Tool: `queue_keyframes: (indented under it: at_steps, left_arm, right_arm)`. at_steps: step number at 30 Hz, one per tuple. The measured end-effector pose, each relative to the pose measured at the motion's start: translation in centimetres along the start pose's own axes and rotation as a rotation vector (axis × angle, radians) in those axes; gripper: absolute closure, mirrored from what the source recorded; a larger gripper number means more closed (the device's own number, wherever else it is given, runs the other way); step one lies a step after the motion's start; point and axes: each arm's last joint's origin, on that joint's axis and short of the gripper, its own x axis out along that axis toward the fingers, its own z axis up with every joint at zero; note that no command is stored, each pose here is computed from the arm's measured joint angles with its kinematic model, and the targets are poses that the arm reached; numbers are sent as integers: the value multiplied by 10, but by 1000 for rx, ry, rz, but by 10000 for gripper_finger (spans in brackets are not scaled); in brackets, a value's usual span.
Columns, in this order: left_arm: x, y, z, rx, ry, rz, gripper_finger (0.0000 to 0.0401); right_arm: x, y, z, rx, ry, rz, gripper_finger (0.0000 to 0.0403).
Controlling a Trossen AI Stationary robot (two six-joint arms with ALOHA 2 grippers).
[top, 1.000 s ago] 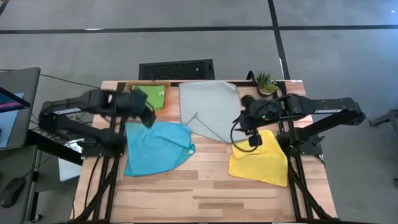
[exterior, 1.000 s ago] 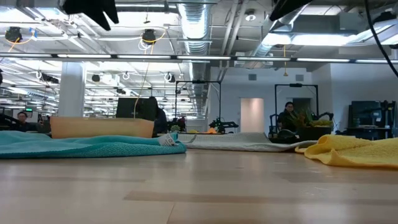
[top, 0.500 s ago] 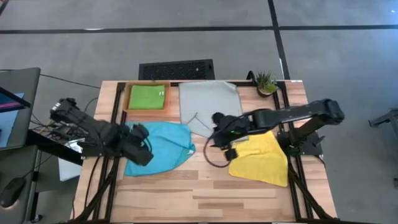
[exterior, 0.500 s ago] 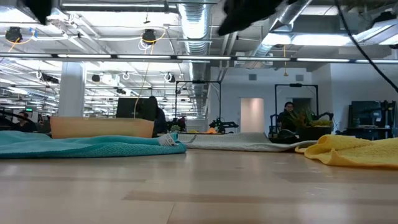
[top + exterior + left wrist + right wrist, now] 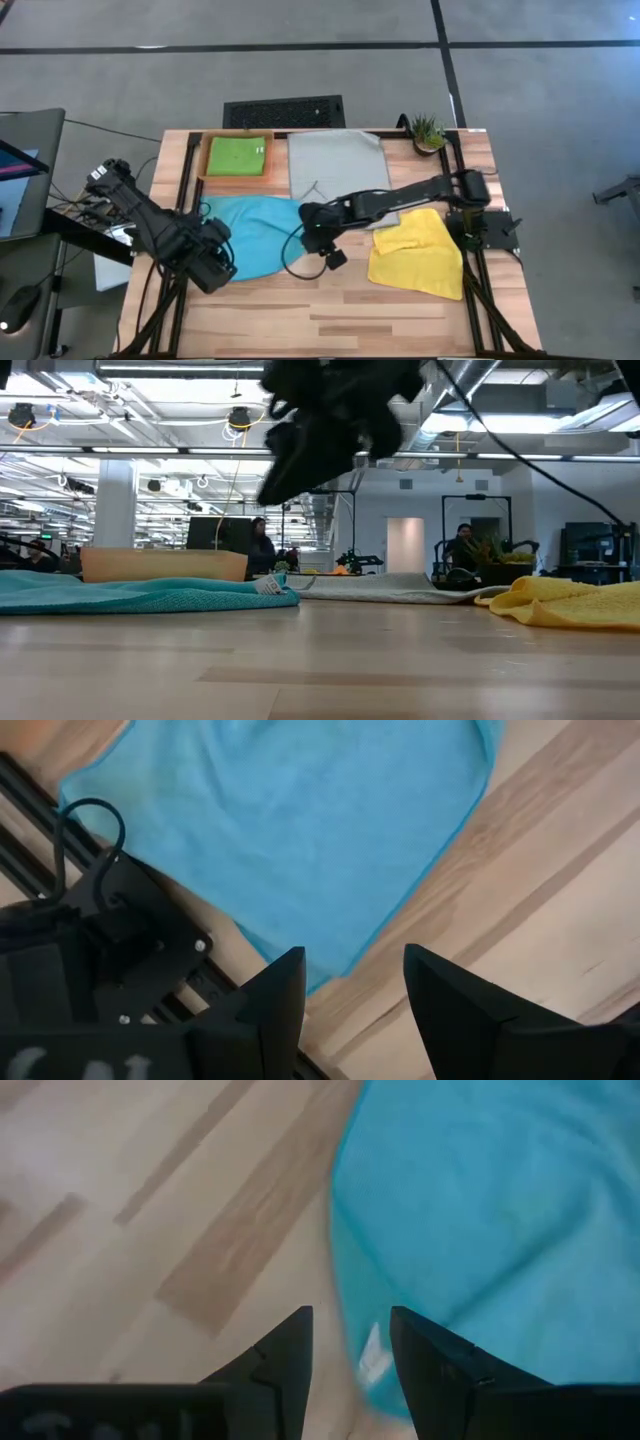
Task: Fold microfiber towels
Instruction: Fold the blue microfiber towel
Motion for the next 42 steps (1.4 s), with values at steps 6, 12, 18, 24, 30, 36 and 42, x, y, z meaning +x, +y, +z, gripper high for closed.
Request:
queue_keyframes:
  at_steps: [6, 12, 18, 24, 30, 36, 42]
  left_arm:
    - [-1, -1, -3, -6, 0, -9, 237]
    - [-1, -1, -4, -7, 0, -11, 237]
    - [-1, -1, -3, -14, -1, -13, 237]
    - [-1, -1, -3, -14, -3, -12, 237]
    - [-1, -1, -3, -13, -4, -11, 237]
    - [-1, -1, -3, -12, -4, -10, 237]
    - [-1, -1, -3, 6, -4, -9, 237]
  right_arm:
    - [35, -18, 5, -53, -27, 70, 244]
    - [61, -35, 3, -48, -48, 131, 244]
    - [80, -45, -7, -28, -55, 175, 244]
    - [86, -49, -13, -44, -75, 225, 244]
    - [97, -48, -20, -55, -60, 235, 244]
    - [101, -49, -23, -56, -63, 230, 244]
    - [100, -45, -29, -70, -14, 273, 244]
